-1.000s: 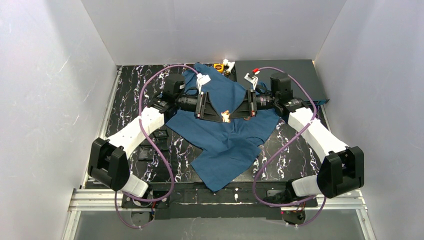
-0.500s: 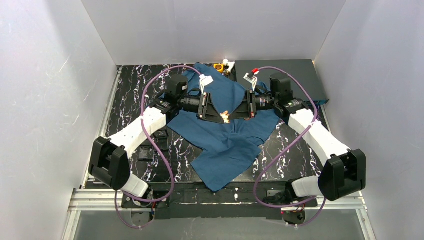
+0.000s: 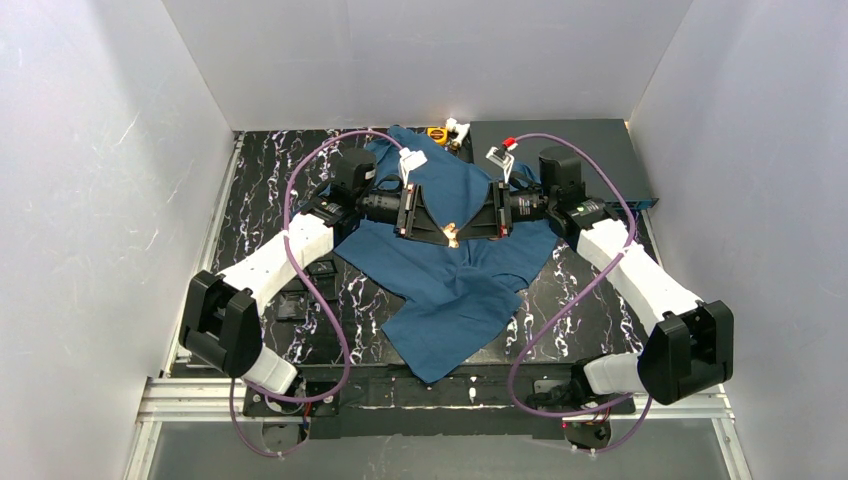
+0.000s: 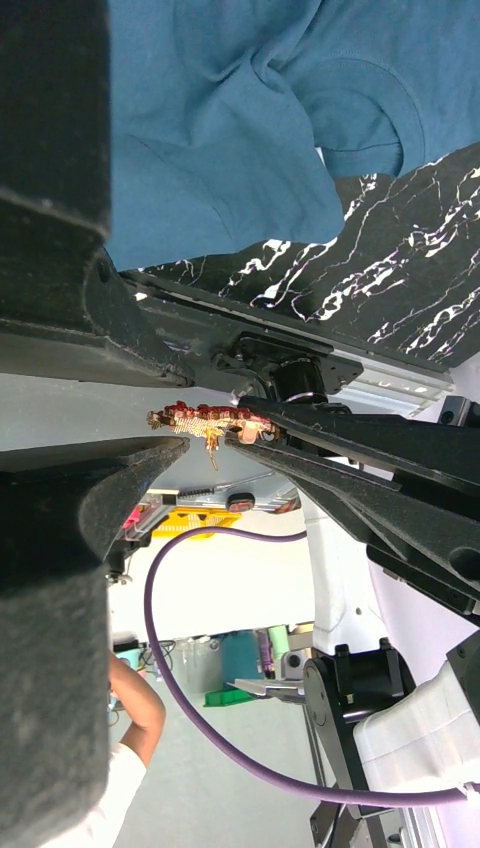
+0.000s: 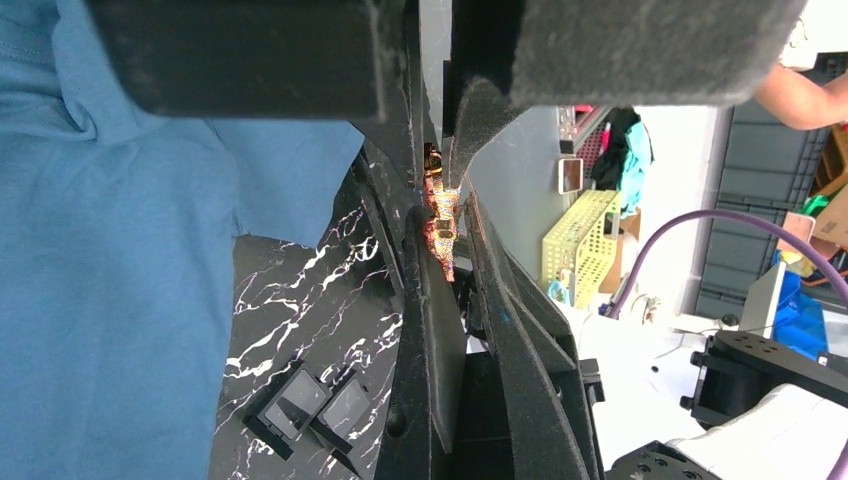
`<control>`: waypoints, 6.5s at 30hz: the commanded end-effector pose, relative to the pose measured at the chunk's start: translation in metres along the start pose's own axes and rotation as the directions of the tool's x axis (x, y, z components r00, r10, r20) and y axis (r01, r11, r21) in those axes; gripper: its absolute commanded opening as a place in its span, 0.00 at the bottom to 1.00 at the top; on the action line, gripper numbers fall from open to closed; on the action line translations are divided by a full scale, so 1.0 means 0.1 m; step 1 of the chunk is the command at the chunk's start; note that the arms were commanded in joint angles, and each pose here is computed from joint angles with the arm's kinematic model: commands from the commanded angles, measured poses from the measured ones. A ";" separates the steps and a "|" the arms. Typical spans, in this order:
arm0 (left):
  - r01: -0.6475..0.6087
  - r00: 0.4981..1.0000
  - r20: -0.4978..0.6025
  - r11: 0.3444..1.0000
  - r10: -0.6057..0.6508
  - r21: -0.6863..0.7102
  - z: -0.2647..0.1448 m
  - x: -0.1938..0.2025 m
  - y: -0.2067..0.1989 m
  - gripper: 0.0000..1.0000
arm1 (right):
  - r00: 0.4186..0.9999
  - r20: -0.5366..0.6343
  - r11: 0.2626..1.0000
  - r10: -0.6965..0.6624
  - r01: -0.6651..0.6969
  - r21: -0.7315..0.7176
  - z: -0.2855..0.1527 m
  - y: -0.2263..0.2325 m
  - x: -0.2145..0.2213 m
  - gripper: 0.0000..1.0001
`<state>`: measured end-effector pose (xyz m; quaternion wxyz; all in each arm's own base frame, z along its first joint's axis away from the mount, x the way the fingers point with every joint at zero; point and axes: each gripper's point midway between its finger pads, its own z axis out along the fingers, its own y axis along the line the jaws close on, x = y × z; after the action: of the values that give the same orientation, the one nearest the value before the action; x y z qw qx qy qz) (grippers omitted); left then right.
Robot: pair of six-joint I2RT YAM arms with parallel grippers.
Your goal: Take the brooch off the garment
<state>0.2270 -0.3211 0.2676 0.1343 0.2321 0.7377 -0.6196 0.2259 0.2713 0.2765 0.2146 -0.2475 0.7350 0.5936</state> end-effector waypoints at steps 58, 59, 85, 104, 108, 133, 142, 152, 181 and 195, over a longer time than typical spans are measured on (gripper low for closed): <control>-0.064 0.998 0.003 0.998 0.064 0.012 0.03 -0.02 -0.14 0.00 | 0.995 -0.017 0.984 -0.100 0.102 0.146 0.00 -0.07 -0.04 0.28; -0.064 0.998 0.004 0.998 0.064 0.012 0.03 -0.02 -0.14 0.00 | 0.995 -0.016 0.986 -0.101 0.102 0.134 0.00 -0.04 -0.04 0.29; -0.074 0.997 0.002 0.997 0.074 0.031 0.04 -0.02 -0.17 0.00 | 0.996 -0.019 0.994 -0.087 0.088 0.071 0.04 0.00 -0.02 0.29; -0.048 0.999 0.014 0.999 0.048 0.004 0.03 -0.02 -0.11 0.00 | 0.993 -0.015 0.988 -0.118 0.119 0.097 0.00 0.00 -0.03 0.32; -0.035 0.999 0.020 0.999 0.035 -0.015 0.01 -0.03 -0.03 0.00 | 0.991 -0.020 0.989 -0.133 0.134 0.060 -0.01 0.10 -0.04 0.52; -0.080 0.997 0.011 0.995 0.080 0.052 -0.12 0.02 -0.21 0.00 | 0.997 -0.012 0.997 -0.071 0.071 0.015 -0.06 0.05 -0.13 0.42; -0.076 0.997 0.011 0.996 0.075 0.052 -0.11 0.00 -0.20 0.00 | 0.996 -0.020 0.995 -0.090 0.089 -0.033 -0.03 0.14 -0.13 0.31; -0.078 0.997 0.010 0.995 0.077 0.057 -0.11 -0.02 -0.22 0.00 | 0.995 -0.028 0.995 -0.094 0.093 -0.045 0.00 0.15 -0.12 0.25; -0.067 0.966 0.190 0.882 0.174 -0.467 -1.52 -0.60 -0.07 0.98 | 0.667 -0.162 0.643 -0.727 0.744 0.179 -0.23 0.27 -0.49 0.01; -0.401 0.911 -0.014 0.879 0.411 -0.258 -1.40 -0.32 -0.66 0.98 | -0.324 -0.154 -0.322 -0.933 0.946 -0.038 0.12 0.61 -0.20 0.01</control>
<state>0.2644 -0.1876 0.3587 0.3080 0.2896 0.7781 -0.4646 0.2021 0.2904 0.3294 0.5186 -0.7087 0.4212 0.2266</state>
